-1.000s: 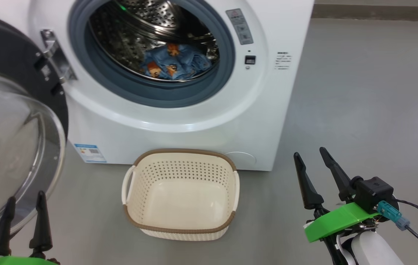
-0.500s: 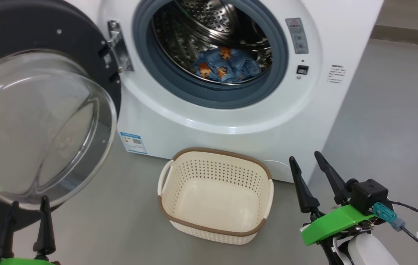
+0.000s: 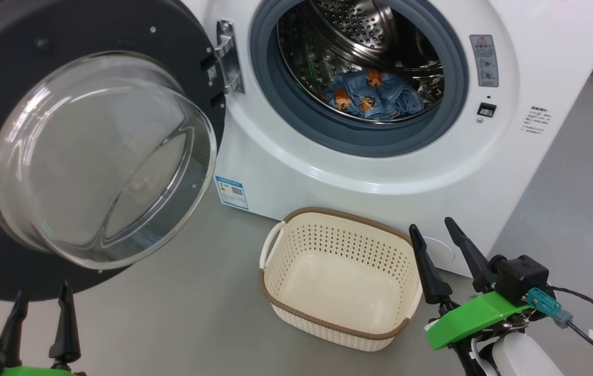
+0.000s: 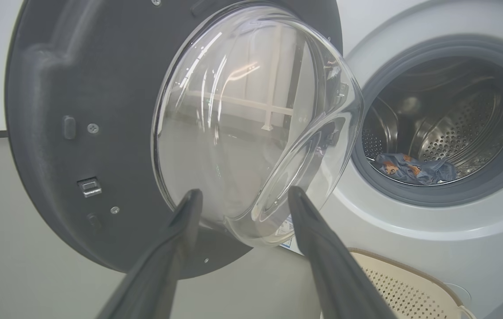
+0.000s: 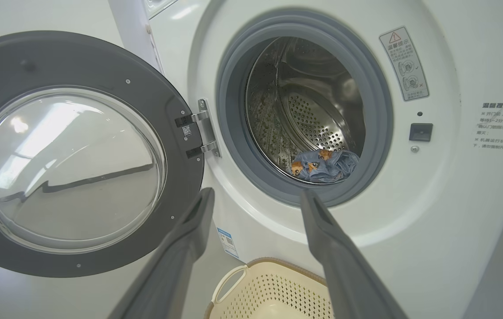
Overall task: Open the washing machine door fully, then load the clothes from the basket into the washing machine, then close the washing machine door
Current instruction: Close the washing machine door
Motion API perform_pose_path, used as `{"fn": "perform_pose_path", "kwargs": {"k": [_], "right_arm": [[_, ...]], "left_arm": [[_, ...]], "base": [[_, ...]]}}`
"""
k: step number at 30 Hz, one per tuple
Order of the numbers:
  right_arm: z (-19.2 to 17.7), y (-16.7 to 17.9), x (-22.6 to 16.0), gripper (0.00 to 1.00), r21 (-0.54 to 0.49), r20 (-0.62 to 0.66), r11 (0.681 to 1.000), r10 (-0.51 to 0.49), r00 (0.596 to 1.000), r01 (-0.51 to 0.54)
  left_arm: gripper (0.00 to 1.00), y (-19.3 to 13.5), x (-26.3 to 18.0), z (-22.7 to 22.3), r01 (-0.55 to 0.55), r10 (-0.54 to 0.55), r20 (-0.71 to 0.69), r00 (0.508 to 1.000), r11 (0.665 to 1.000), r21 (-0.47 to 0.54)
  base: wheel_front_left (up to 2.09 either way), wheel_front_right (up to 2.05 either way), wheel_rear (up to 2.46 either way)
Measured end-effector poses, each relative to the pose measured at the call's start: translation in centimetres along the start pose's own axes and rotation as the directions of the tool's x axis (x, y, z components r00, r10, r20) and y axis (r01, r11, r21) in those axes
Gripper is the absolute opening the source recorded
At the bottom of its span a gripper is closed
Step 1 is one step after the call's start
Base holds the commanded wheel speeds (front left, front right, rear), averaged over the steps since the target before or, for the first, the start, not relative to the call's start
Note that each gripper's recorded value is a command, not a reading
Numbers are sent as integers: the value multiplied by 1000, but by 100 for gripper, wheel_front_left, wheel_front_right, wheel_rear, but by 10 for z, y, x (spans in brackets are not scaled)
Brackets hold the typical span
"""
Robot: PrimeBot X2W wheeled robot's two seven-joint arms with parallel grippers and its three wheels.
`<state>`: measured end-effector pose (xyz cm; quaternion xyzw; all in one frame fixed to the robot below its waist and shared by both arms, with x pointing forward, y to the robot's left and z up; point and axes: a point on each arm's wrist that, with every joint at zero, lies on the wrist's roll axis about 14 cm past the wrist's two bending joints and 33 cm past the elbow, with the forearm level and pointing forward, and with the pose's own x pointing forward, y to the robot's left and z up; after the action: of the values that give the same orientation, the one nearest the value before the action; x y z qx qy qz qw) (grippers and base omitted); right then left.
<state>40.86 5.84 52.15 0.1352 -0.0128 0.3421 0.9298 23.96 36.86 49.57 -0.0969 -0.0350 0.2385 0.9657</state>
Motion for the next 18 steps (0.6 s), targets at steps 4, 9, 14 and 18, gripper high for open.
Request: {"fn": "perform_pose_path", "kwargs": {"k": [4, 9, 14, 18], "right_arm": [[-5, 7, 4, 100, 6, -12, 1000, 23, 1000, -23], [-9, 16, 8, 100, 9, -23, 999, 53, 998, -53], [-6, 18, 12, 100, 12, -14, 998, 59, 998, -59], [-5, 14, 11, 100, 11, -12, 999, 50, 999, -50]], "left_arm": [[100, 8, -5, 0, -24, 24, -1, 1000, 1000, 2], [100, 14, -8, 2, -42, 42, 3, 999, 999, 4], [100, 14, -7, 3, -37, 37, 5, 999, 999, 3], [100, 14, -4, 4, -40, 40, 8, 999, 999, 2]], "base": [[0, 0, 0], [0, 0, 0], [0, 0, 0], [0, 0, 0]]}}
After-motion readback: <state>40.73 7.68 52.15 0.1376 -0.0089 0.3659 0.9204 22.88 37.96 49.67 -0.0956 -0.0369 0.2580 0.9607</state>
